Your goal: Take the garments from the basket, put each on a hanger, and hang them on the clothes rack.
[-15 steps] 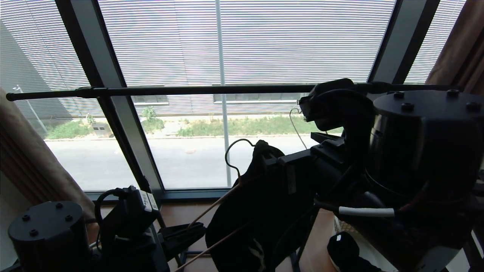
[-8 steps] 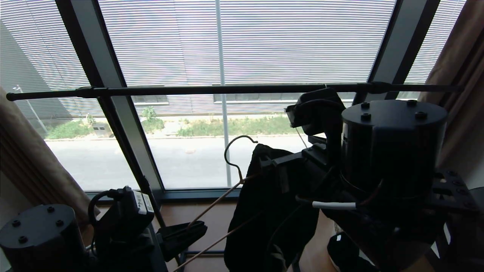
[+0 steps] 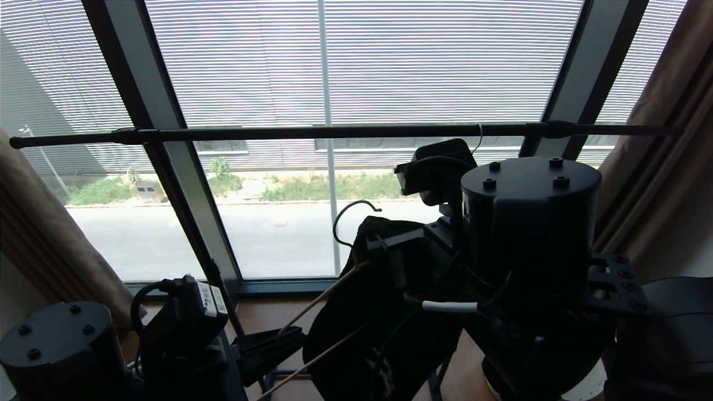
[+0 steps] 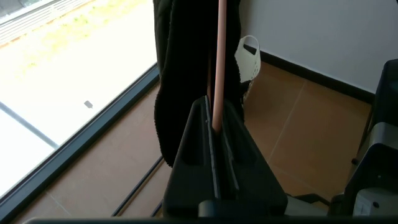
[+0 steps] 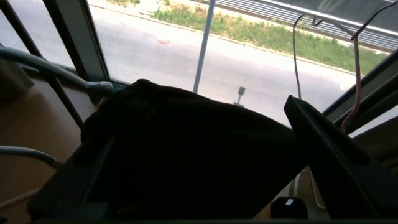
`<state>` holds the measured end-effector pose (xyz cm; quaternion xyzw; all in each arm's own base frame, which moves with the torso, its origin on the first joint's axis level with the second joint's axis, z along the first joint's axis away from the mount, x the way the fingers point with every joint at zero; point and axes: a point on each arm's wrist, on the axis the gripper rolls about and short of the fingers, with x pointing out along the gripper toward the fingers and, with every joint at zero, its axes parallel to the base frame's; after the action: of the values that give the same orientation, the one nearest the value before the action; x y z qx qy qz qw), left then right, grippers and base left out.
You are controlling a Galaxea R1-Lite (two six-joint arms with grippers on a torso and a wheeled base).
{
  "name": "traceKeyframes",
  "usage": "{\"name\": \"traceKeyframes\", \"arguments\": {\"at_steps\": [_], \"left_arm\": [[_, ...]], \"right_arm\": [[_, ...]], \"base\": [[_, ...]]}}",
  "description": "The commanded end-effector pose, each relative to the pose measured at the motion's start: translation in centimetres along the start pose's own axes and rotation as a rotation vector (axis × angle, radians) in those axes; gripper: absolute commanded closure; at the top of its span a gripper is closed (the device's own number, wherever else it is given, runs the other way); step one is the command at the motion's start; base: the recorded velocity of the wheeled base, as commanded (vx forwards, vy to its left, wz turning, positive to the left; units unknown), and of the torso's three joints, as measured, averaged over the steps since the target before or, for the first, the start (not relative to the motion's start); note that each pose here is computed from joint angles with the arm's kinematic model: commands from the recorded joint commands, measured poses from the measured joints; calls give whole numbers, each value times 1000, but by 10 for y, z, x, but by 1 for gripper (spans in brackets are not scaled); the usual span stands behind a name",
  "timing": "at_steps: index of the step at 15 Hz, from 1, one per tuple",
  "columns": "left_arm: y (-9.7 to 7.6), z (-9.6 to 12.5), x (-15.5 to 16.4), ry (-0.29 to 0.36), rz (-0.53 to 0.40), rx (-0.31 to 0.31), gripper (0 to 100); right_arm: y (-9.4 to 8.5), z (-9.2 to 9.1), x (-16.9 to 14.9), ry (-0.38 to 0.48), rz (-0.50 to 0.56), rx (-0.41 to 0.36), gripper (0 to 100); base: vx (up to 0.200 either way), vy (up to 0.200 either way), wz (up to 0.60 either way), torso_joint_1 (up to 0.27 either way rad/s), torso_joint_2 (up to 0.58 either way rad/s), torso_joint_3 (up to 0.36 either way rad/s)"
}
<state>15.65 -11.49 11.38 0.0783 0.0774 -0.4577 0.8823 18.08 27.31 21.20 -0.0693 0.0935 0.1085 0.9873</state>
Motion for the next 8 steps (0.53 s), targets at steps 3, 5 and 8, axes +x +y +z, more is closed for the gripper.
{"name": "traceKeyframes", "arguments": {"at_steps": [3, 5, 8], "left_arm": [[6, 0, 1, 0, 26, -6, 100], [8, -2, 2, 9, 35, -12, 100], [14, -2, 5, -5, 60, -12, 100]], "right_arm": [[-1, -3, -2, 7, 2, -9, 0], [-1, -3, -3, 7, 5, -9, 0], [1, -5, -5, 10, 14, -14, 0]], "base": [[0, 0, 0, 0, 0, 0], [0, 0, 0, 0, 0, 0], [0, 0, 0, 0, 0, 0]]}}
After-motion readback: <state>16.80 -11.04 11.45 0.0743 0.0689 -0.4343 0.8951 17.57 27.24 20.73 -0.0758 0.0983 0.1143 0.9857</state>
